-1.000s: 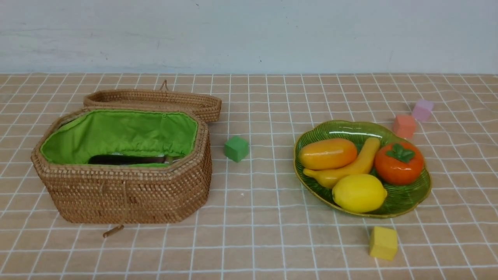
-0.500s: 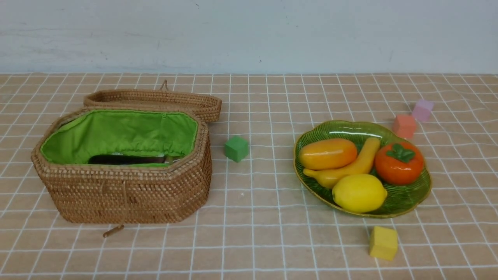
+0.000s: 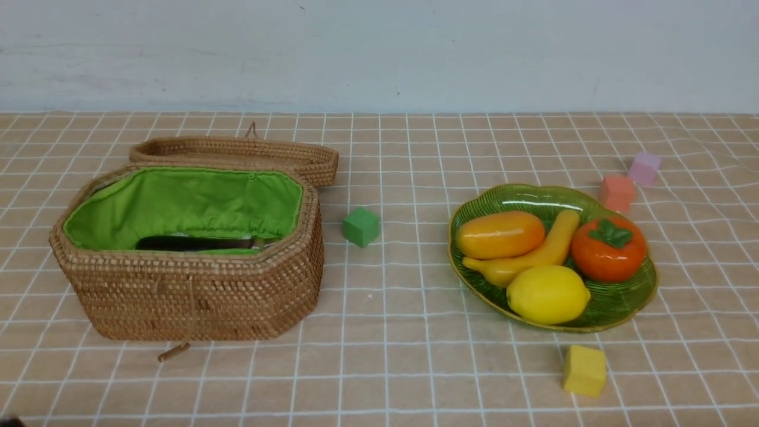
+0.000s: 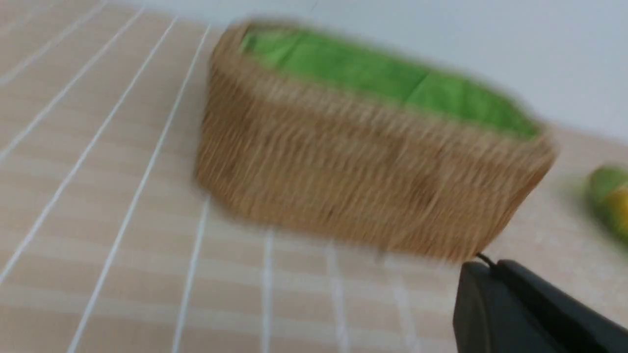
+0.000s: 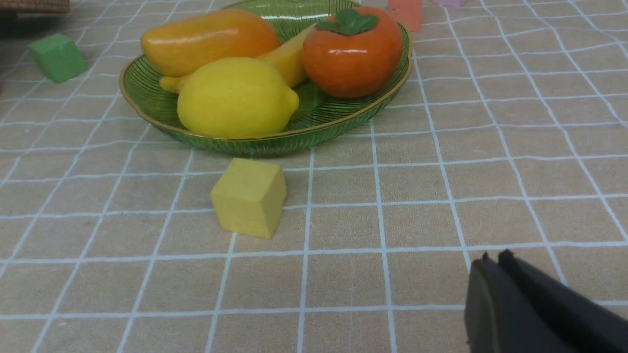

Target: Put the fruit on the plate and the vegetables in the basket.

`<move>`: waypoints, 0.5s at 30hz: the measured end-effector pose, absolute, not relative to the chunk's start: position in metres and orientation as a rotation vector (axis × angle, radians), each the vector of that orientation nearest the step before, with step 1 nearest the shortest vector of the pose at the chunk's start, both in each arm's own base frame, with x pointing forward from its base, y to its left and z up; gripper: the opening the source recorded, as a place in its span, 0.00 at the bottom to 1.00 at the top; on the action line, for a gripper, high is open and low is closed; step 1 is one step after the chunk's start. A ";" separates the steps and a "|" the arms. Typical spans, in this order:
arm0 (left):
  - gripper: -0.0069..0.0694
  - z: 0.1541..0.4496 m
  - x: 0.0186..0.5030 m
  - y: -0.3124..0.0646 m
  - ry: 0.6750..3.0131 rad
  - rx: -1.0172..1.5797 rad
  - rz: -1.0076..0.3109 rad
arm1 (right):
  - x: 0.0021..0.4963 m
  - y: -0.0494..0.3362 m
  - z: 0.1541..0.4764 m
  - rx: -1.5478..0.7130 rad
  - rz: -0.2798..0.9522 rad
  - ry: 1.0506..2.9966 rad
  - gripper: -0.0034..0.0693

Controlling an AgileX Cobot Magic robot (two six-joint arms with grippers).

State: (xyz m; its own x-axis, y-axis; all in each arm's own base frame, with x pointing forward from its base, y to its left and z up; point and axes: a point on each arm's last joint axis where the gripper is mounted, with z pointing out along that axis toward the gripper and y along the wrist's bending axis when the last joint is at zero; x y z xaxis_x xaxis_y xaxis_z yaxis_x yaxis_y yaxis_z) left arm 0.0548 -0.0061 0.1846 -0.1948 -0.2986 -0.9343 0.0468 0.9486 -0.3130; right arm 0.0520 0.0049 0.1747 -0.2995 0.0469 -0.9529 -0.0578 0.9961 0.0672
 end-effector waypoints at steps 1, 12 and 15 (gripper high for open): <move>0.07 0.174 0.053 -0.006 1.834 -0.202 -0.299 | 0.052 0.005 0.175 -0.008 0.103 1.872 0.07; 0.07 0.170 0.052 -0.006 1.879 -0.203 -0.289 | 0.052 0.005 0.175 -0.008 0.103 1.872 0.08; 0.07 0.170 0.052 -0.006 1.879 -0.202 -0.288 | 0.052 0.005 0.175 -0.008 0.103 1.872 0.09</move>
